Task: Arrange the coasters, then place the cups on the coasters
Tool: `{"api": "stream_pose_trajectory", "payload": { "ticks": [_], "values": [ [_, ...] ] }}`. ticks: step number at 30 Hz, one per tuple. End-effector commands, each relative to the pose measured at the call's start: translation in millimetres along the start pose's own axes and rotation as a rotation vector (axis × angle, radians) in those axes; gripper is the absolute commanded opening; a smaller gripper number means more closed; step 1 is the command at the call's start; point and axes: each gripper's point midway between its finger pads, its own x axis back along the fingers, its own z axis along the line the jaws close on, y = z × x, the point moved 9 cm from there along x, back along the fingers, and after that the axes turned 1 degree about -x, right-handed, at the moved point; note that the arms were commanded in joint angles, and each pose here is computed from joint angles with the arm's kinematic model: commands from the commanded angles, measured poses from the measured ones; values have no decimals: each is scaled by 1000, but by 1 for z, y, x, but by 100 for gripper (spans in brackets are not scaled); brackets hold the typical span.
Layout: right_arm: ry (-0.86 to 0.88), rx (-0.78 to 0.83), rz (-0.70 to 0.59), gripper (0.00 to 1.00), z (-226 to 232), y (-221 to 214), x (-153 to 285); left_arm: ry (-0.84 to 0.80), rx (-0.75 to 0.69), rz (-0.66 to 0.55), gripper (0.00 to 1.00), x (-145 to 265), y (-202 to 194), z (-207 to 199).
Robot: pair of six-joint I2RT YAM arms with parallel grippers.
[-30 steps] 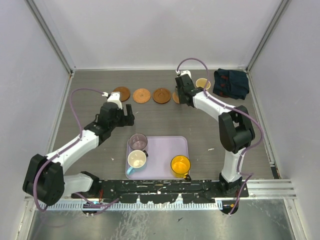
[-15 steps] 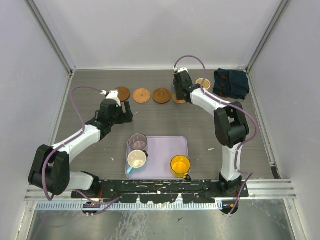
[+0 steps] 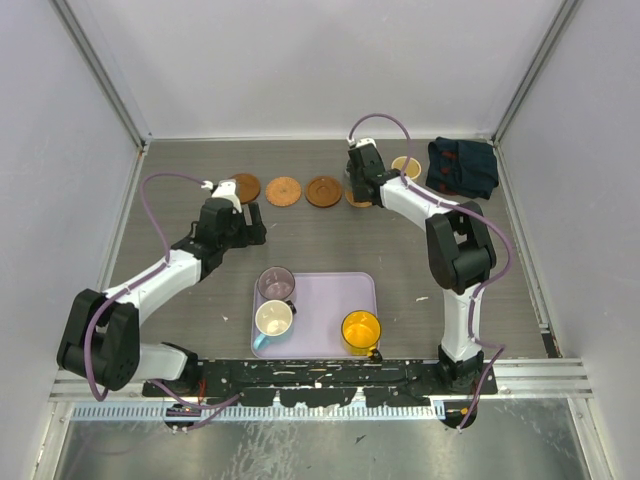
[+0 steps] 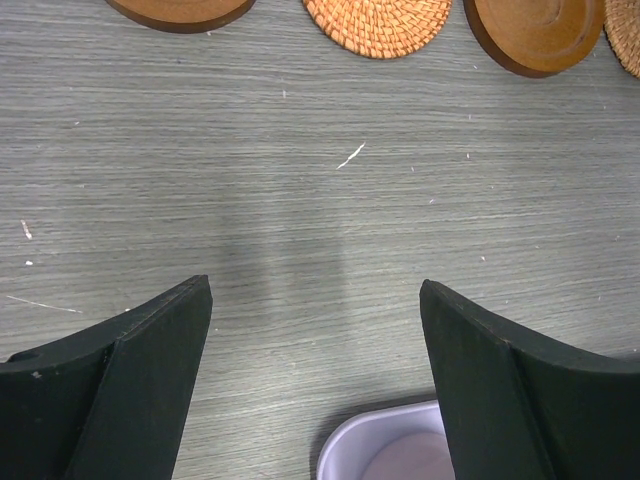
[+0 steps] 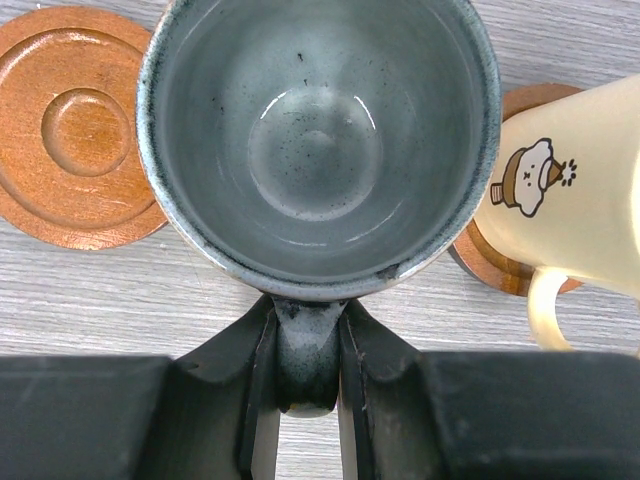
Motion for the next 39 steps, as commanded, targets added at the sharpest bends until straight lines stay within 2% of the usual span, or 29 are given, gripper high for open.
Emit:
{"api": "stream_pose_trajectory", "payload": {
  "ticks": [1,39],
  "values": [
    [9,-79,-184,1,-1,41,12,-33,10,-73,86,-1,18,-6],
    [-2,-93,-143,1,-2,21,2,-35,13,-57,86,-4,13,-5]
  ]
}}
